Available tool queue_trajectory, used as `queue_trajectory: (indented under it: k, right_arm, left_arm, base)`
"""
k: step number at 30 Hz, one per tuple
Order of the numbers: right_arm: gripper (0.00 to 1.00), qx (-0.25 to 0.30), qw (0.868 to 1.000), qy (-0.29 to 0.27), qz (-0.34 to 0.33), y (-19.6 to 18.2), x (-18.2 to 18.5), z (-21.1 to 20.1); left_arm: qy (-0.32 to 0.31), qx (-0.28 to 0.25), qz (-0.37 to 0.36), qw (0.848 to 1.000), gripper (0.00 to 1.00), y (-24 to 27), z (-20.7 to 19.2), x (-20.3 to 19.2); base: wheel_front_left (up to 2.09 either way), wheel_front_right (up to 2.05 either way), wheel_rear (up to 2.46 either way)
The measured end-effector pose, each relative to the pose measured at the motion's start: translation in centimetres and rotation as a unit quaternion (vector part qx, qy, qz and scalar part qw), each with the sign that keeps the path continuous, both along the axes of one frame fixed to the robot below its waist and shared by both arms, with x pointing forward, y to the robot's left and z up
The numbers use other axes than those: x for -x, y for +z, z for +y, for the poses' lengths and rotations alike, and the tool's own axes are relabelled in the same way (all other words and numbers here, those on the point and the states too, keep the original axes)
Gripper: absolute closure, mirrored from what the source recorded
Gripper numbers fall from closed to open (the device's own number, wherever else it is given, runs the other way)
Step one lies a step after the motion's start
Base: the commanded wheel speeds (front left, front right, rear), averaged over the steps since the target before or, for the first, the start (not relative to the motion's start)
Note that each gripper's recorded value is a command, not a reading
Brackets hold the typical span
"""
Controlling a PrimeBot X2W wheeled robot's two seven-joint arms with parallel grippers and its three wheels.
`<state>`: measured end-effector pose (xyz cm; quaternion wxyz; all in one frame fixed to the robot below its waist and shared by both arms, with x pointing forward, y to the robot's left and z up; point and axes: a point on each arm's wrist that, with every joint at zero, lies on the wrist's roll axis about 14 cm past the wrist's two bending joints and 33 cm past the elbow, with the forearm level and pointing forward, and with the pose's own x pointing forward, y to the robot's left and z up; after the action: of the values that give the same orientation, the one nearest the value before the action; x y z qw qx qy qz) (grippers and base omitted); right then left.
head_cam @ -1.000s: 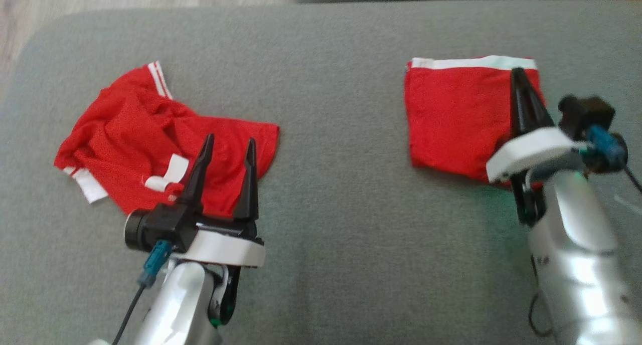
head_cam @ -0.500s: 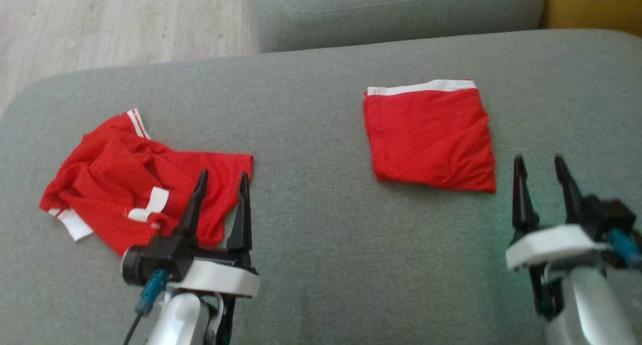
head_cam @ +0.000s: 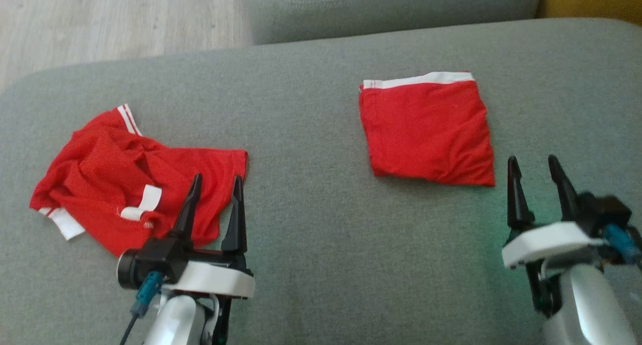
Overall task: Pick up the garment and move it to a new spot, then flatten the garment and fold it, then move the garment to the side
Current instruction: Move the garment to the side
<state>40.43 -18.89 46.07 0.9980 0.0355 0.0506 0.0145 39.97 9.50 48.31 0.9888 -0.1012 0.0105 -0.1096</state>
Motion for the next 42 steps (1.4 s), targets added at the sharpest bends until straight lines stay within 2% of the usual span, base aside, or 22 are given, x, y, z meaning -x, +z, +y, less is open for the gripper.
queue_trajectory:
  k: [10, 13, 17, 21, 22, 23, 28, 34, 37, 42]
  right_arm:
    - [0.0, 0.008, 0.999, 0.003, 0.041, -0.6, -6.6, 0.4]
    - [0.0, -0.004, 0.996, 0.003, 0.087, -2.8, -8.3, 0.8]
    - [0.0, -0.027, 0.986, 0.012, 0.166, -6.8, -9.1, 2.2]
    - [0.0, -0.019, 0.975, 0.029, 0.22, -9.6, -9.0, 3.5]
    - [0.18, -0.018, 0.975, 0.029, 0.222, -9.7, -9.2, 3.4]
    - [1.0, -0.012, 0.974, 0.032, 0.224, -9.5, -9.7, 3.3]
    - [1.0, 0.036, 0.974, 0.055, 0.217, -8.9, -9.4, 3.2]
    - [1.0, 0.143, 0.967, 0.059, 0.205, -7.5, -9.1, -1.6]
    - [1.0, 0.206, 0.955, 0.064, 0.204, -6.6, -8.8, -4.5]
    - [1.0, 0.317, 0.919, 0.068, 0.223, -5.8, -8.3, -10.0]
  left_arm:
    - [-0.002, -0.003, 0.011, 1.0, 0.0, -1.1, 0.2, -2.0]
    - [0.004, -0.005, 0.018, 1.0, 0.0, -1.7, 0.7, -2.5]
    - [0.016, -0.01, 0.031, 0.999, 0.0, -2.7, 1.6, -2.8]
    - [0.027, -0.015, 0.045, 0.999, 0.0, -3.7, 2.5, -2.7]
    - [0.028, -0.016, 0.045, 0.998, 0.0, -3.7, 2.6, -2.8]
    - [0.03, -0.016, 0.043, 0.998, 0.0, -3.6, 2.7, -2.8]
    - [0.027, -0.015, 0.035, 0.999, 0.0, -3.0, 2.5, -3.0]
    - [0.017, -0.01, 0.021, 1.0, 0.0, -2.0, 1.6, -3.1]
    - [0.012, -0.008, 0.014, 1.0, 0.0, -1.5, 1.2, -3.2]
    - [0.012, -0.008, 0.014, 1.0, 0.0, -1.5, 1.2, -3.2]
  base:
    - [0.0, 0.0, 0.0]
    - [0.0, 0.0, 0.0]
    - [0.0, 0.0, 0.0]
    - [0.0, 0.0, 0.0]
    - [0.0, 0.0, 0.0]
    - [0.0, 0.0, 0.0]
    - [0.0, 0.0, 0.0]
    - [0.0, 0.0, 0.0]
    - [0.0, 0.0, 0.0]
    - [0.0, 0.0, 0.0]
